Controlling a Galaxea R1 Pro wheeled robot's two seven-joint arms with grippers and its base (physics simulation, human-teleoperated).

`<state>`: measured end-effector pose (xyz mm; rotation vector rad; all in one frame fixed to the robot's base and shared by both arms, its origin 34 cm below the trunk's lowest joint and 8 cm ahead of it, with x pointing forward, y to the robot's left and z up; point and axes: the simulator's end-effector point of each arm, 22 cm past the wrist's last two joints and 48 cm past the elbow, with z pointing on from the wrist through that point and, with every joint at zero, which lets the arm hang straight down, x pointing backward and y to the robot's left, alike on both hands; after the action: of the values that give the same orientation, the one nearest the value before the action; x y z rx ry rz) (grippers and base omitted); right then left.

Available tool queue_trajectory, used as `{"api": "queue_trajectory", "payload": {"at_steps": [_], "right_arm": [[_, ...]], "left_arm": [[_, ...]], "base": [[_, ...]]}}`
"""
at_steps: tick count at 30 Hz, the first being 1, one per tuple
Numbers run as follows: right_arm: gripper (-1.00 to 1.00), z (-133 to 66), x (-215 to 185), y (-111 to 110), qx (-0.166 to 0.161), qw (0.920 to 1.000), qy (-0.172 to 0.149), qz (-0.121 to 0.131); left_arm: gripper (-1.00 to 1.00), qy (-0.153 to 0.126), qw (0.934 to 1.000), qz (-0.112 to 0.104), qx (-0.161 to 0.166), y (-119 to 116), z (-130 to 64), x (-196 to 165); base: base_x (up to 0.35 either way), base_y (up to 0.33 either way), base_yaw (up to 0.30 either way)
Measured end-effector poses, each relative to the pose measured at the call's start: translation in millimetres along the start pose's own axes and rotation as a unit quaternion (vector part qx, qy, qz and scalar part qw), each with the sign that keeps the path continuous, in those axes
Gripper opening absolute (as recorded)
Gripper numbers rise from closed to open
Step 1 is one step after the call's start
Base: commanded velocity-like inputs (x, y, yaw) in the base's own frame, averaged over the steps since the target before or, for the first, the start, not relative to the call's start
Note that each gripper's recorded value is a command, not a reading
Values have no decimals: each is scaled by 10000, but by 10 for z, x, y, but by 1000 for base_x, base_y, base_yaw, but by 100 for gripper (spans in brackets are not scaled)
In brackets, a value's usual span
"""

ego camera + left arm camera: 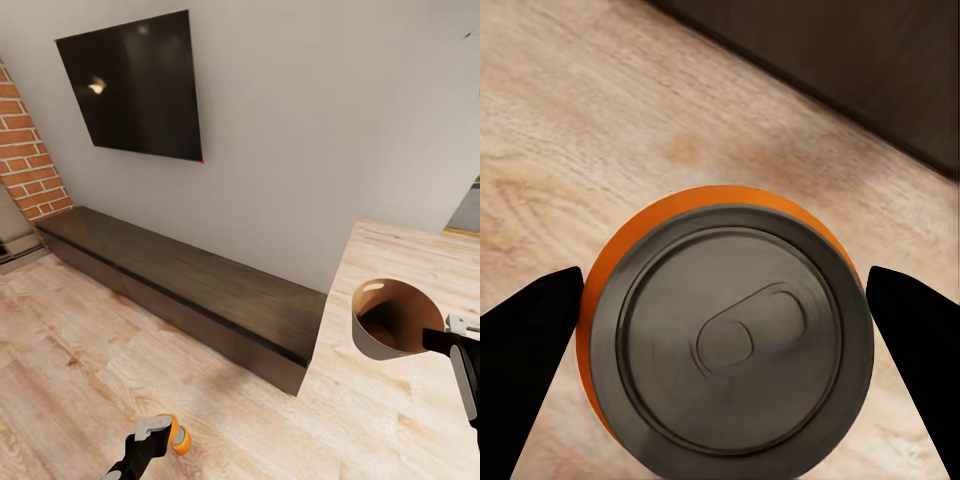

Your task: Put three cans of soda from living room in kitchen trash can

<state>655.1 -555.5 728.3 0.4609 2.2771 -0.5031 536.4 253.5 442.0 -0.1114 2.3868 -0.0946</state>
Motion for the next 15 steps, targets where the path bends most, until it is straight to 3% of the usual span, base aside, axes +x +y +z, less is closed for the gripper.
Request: {"api": "queue_trajectory", "payload": {"at_steps": [15], "right_arm": [[-100,-246,-325,-73,-19,9999,-101,56]], "left_arm": [[-100,-117,9999,4,13,-45,-211,-335]], "base": [[0,0,0]]}}
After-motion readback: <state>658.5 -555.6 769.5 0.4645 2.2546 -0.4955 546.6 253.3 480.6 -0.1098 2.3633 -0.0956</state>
